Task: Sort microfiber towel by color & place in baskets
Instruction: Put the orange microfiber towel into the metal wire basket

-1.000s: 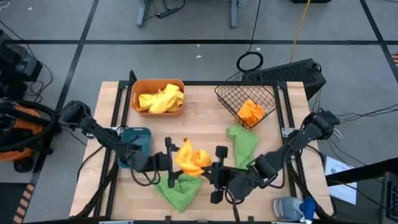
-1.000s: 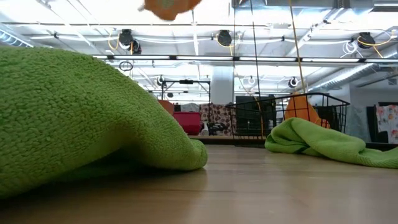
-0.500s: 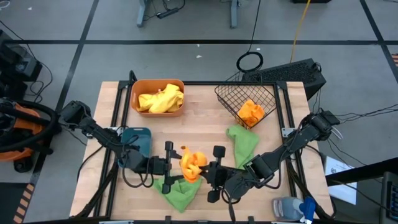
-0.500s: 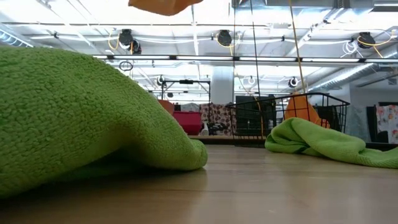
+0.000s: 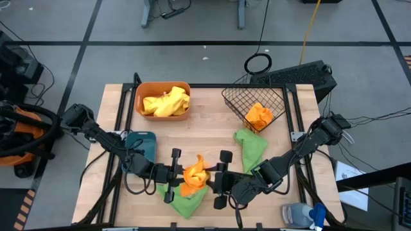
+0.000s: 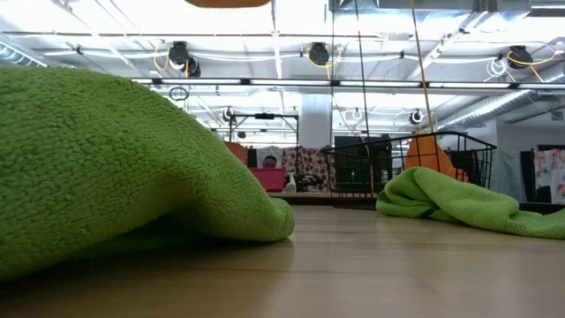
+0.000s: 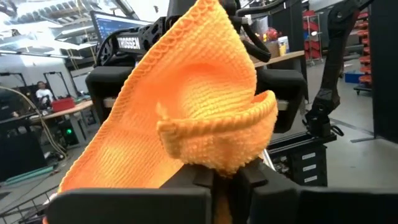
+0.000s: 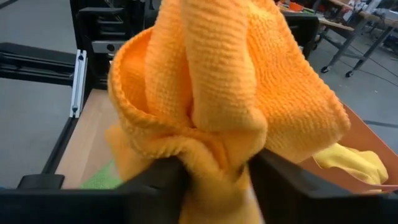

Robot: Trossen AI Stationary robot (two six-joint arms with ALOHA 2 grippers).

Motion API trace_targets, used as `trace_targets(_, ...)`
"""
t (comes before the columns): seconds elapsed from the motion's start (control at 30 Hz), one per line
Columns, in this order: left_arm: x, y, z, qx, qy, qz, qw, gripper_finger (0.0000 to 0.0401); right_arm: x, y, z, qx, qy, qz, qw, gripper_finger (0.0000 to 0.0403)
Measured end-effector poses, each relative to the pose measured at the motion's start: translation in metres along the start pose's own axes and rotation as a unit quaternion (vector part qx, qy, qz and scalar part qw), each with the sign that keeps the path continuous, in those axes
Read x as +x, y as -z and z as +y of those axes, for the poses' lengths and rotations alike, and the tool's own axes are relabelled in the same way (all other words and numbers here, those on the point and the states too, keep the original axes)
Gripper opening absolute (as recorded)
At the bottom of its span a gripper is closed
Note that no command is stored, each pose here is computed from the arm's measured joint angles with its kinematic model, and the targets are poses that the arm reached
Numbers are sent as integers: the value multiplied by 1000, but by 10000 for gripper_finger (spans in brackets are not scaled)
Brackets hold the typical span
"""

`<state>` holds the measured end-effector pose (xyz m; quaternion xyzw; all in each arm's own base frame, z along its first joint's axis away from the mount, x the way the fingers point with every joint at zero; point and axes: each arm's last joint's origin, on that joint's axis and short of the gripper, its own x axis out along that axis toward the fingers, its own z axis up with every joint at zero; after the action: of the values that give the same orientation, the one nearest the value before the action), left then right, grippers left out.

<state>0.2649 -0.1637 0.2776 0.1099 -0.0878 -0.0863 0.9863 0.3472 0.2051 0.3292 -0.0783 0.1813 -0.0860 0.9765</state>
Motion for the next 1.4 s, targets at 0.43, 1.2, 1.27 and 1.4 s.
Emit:
trace_targets(0.43,3,4,6,4,26,5,1000,14,13,-5,-11,-2,-71,-7,997,304)
trace_targets(1.2,0,2,-3,-36,47,7,998,197,16,1,-15,-18,-55,23,998,26)
trace_targets(1.27,-2,1,-6,-36,28,14,999,220,15,2,-15,-16,-44,26,999,28)
trace_targets(1.4,-9,-1,-8,-25,8,47,999,254,10,4,-13,-22,-28,36,999,16)
